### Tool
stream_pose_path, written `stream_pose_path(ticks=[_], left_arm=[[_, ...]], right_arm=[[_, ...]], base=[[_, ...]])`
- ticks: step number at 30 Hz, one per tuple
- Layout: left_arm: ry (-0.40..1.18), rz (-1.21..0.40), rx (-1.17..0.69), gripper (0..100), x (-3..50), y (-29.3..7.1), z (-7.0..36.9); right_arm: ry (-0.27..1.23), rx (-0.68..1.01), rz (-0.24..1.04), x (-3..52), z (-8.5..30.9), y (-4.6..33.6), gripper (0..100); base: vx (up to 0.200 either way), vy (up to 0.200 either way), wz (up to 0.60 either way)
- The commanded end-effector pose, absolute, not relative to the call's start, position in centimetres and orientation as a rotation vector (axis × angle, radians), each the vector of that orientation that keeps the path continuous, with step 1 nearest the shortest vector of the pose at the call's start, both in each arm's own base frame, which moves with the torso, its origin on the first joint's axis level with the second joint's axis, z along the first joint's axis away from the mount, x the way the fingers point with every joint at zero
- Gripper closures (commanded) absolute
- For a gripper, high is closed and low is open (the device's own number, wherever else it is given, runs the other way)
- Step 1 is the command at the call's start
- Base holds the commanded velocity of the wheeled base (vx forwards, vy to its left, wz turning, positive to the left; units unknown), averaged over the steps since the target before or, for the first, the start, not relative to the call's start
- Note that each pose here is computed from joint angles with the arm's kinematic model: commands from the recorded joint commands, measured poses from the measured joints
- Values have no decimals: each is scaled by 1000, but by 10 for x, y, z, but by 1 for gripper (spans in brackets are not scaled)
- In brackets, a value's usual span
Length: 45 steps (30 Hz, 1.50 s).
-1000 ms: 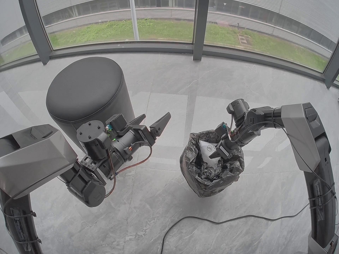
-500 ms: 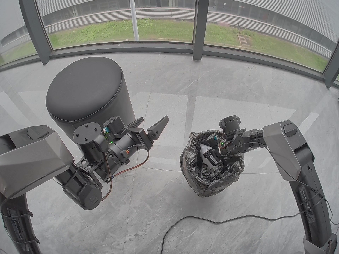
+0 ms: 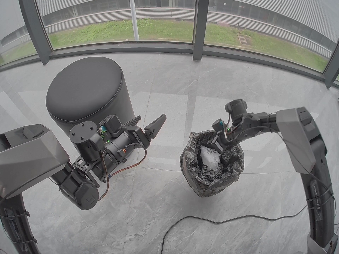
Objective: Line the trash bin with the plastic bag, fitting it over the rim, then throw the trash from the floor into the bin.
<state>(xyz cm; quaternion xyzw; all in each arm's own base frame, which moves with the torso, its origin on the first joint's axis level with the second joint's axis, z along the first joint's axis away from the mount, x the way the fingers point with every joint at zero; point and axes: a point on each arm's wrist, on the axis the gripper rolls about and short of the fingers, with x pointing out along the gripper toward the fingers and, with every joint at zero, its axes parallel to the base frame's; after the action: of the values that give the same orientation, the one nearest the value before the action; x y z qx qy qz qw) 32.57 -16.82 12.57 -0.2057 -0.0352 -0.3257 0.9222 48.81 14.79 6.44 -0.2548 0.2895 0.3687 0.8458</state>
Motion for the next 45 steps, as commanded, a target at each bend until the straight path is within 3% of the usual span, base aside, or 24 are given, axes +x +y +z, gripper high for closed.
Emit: stream_pose_path(ticks=[1,4,5,7,10,14,17,20,22,23,25,28,33,37,40,45], left_arm=[[-80,-669,-423,0,318,-165,132],[-99,-666,-390,0,307,-159,141],[-99,-666,-390,0,307,-159,141],[-120,-671,-344,0,289,-149,151],[-161,-681,-325,0,264,-137,169],[-222,-689,-324,0,227,-119,191],[-263,-687,-323,0,182,-95,201],[-319,-580,-303,0,125,-49,194],[-376,-479,-286,0,95,-26,189],[-393,-468,-285,0,92,-24,191],[-458,-399,-279,0,63,-12,195],[-449,-393,-264,0,33,-8,189],[-331,-418,-273,0,-19,-3,155],[-263,-422,-277,0,-32,0,143],[-258,-416,-284,0,-32,0,149],[-191,-146,-314,0,-23,-2,128]], right_arm=[[510,-531,723,435,206,117,100],[615,-472,658,383,263,72,100],[615,-472,658,383,263,72,100],[780,-365,578,305,310,29,100],[882,-249,523,227,342,7,100],[905,-210,535,143,365,6,100],[783,-245,515,77,381,7,100],[520,-304,433,-28,388,9,100],[336,-343,372,-100,376,15,100],[306,-349,361,-111,373,17,100],[15,-418,293,-193,342,24,100],[1,-405,284,-183,289,21,100],[-142,-413,267,-120,210,9,100],[-168,-412,238,-98,186,8,100],[-90,-376,138,-74,152,4,100],[-11,-265,84,-41,110,2,100]], base=[[0,0,0],[0,0,0],[0,0,0],[0,0,0],[0,0,0],[0,0,0],[0,0,0],[0,0,0],[0,0,0],[0,0,0],[0,0,0],[0,0,0],[0,0,0],[0,0,0],[0,0,0],[0,0,0]])
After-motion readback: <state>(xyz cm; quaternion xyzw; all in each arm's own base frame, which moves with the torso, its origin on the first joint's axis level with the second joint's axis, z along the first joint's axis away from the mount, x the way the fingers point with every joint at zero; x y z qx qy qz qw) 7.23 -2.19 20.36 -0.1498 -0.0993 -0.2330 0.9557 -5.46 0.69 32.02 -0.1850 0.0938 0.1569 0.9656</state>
